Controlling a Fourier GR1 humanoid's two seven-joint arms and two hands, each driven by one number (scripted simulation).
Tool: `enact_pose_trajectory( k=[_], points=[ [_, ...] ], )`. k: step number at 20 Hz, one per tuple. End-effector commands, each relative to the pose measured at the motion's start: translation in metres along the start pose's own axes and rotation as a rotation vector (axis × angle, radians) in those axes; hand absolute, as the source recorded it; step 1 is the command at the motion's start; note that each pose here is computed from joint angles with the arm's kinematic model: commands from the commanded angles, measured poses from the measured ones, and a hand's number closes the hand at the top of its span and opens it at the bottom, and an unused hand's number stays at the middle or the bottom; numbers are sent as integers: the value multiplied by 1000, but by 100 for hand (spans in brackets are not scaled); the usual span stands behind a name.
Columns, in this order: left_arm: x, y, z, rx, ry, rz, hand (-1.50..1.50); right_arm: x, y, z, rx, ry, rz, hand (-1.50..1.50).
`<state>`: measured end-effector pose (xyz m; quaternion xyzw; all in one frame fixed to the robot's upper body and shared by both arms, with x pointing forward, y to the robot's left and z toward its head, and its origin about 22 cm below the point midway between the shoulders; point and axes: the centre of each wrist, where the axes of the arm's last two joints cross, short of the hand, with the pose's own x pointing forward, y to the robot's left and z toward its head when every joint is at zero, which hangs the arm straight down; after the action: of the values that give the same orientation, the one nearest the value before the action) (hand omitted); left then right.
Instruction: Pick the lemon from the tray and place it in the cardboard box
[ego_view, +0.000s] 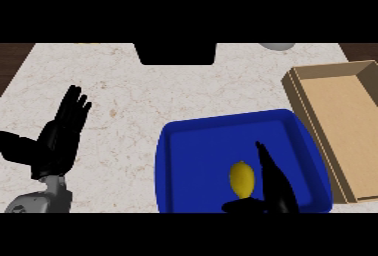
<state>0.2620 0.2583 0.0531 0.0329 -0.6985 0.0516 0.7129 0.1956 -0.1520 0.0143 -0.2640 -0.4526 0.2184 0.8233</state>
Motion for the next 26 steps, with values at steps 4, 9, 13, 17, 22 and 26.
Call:
enact_pose_trajectory(
  k=[4, 9, 13, 17, 22, 26],
  points=[
    [-1, 3, 6, -5, 5, -14, 0, -7, 19, -8, -1, -7, 20, -150],
    [8, -1, -2, 10, -3, -8, 0, -4, 13, -23, -9, -74, 84, 150],
    [19, 0, -7, 5, 15, -6, 0, 0, 10, -11, -54, -111, 166, 150],
    [7, 19, 0, 7, 8, 2, 0, 9, 14, 9, -107, -109, 158, 150],
    [-14, -11, 2, -7, 12, 7, 0, 36, 4, -2, -222, -222, 249, 150],
    [6, -15, -6, -47, -5, 8, 0, 78, 39, -13, -181, -430, 545, 150]
  ],
)
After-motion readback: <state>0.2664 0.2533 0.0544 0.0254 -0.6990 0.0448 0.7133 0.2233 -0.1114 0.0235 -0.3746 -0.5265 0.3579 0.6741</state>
